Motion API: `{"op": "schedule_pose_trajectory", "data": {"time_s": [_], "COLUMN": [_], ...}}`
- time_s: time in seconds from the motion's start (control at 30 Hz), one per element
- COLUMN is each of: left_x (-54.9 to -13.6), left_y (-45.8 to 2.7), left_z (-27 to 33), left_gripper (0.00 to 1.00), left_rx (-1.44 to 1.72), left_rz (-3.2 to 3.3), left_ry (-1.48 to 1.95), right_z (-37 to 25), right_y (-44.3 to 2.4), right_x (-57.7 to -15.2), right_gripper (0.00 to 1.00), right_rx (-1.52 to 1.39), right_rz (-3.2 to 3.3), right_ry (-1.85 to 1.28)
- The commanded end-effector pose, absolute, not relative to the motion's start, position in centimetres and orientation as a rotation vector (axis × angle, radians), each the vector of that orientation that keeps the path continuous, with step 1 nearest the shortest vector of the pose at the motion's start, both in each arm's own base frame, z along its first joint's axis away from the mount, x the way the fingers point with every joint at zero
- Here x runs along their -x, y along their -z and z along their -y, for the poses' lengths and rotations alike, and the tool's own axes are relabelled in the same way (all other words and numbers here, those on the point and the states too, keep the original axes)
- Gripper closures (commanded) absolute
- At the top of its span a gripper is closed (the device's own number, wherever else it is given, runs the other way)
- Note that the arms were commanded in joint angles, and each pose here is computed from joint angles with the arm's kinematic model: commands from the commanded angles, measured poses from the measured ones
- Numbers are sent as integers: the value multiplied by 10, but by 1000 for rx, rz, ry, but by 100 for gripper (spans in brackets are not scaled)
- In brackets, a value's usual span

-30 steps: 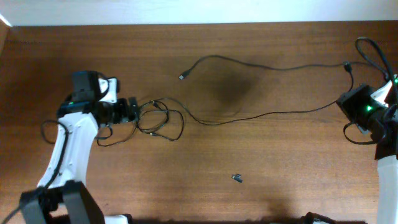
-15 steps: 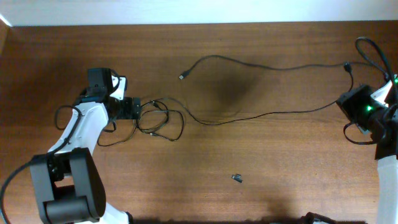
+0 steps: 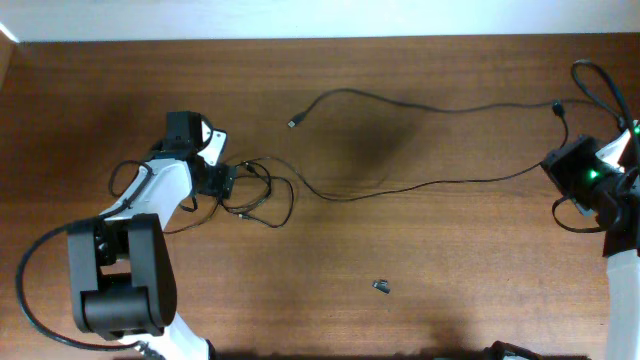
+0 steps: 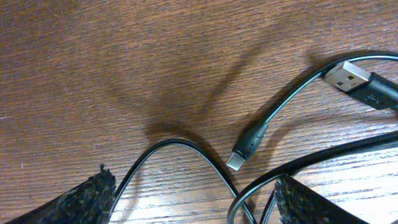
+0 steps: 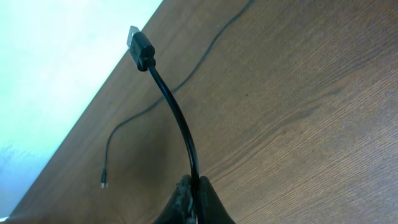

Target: Untangle cables

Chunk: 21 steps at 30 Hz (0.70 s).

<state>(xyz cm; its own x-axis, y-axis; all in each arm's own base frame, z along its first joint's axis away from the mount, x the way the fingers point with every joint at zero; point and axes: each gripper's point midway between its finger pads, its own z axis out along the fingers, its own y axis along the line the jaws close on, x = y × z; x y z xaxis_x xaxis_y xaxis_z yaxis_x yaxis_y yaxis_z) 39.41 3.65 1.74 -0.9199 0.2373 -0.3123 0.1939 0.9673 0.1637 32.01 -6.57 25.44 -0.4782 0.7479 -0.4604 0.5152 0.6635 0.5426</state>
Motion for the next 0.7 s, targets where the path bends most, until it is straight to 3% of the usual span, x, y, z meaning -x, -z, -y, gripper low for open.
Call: {"op": "schedule_pose_trajectory", "data": {"time_s": [0.0, 0.03, 0.1, 0.13, 0.37, 0.5, 0.6, 0.67], "left_x": [-396, -396, -396, -396, -400, -417, -403, -388], "left_y": [-17, -17, -17, -17, -37, -147, -247, -286], "left_z": [-38, -37, -37, -37, -44, -50, -49, -48], "left_gripper": [43, 72, 96, 100, 100, 100, 100, 100], "left_rx": [-320, -320, -320, -320, -227, -105, 18, 27], "left_rz": [-2780, -2780, -2780, -2781, -2747, -2474, -2204, -2096], "left_ry": [-200, -196, -195, -195, -241, -283, -252, -254], "right_z": [69, 69, 69, 69, 68, 68, 68, 69], "right_y": [-262, -262, -262, -262, -261, -261, -260, -259], "right_x": [-321, -321, -321, -321, -320, -320, -320, -321], "right_gripper": [96, 96, 96, 96, 96, 96, 96, 96], "right_rx": [-963, -963, -963, -964, -968, -967, -968, -971], "right_rz": [-2169, -2169, -2170, -2170, -2176, -2175, -2176, -2181], "right_ry": [-420, -420, -420, -420, -420, -420, -420, -420]}}
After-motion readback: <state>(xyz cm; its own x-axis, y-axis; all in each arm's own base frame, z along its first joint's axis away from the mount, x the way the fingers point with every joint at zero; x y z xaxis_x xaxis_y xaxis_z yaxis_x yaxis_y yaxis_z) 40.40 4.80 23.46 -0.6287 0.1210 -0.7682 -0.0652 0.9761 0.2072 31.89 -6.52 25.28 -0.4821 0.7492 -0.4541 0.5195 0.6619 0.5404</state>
